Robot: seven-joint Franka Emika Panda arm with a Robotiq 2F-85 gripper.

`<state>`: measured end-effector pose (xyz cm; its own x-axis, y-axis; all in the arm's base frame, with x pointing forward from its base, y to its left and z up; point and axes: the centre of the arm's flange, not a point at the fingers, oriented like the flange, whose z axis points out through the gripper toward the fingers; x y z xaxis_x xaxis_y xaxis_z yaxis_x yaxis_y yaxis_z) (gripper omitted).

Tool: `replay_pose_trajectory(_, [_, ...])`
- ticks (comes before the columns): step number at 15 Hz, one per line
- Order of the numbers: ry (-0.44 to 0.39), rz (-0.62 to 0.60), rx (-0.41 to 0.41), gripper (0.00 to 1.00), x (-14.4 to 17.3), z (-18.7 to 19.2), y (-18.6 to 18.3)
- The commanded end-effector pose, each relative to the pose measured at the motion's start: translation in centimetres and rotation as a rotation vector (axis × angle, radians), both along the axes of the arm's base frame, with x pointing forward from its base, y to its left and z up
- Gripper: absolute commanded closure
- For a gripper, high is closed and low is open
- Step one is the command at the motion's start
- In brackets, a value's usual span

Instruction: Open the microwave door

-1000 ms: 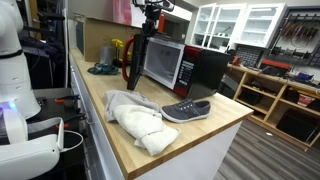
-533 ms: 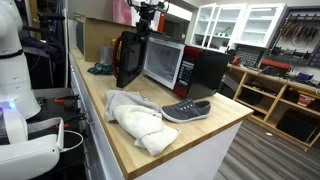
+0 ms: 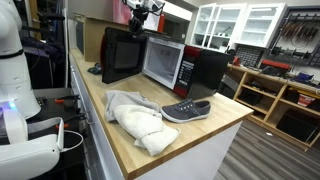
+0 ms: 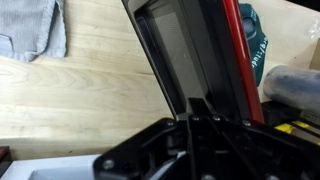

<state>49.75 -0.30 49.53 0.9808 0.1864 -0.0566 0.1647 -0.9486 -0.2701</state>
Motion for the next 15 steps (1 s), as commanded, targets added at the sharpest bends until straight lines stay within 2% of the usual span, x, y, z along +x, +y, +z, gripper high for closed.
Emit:
replay_pose_trajectory(1, [0.018,0.043,0.063,1.00,-1.0,1.0,1.1])
replay_pose_trajectory(5, [0.032,0.074,0.109,1.00,-1.0,1.2,2.3])
replay_pose_trajectory(15, [0.005,0.153,0.194,1.00,-1.5,0.7,6.2])
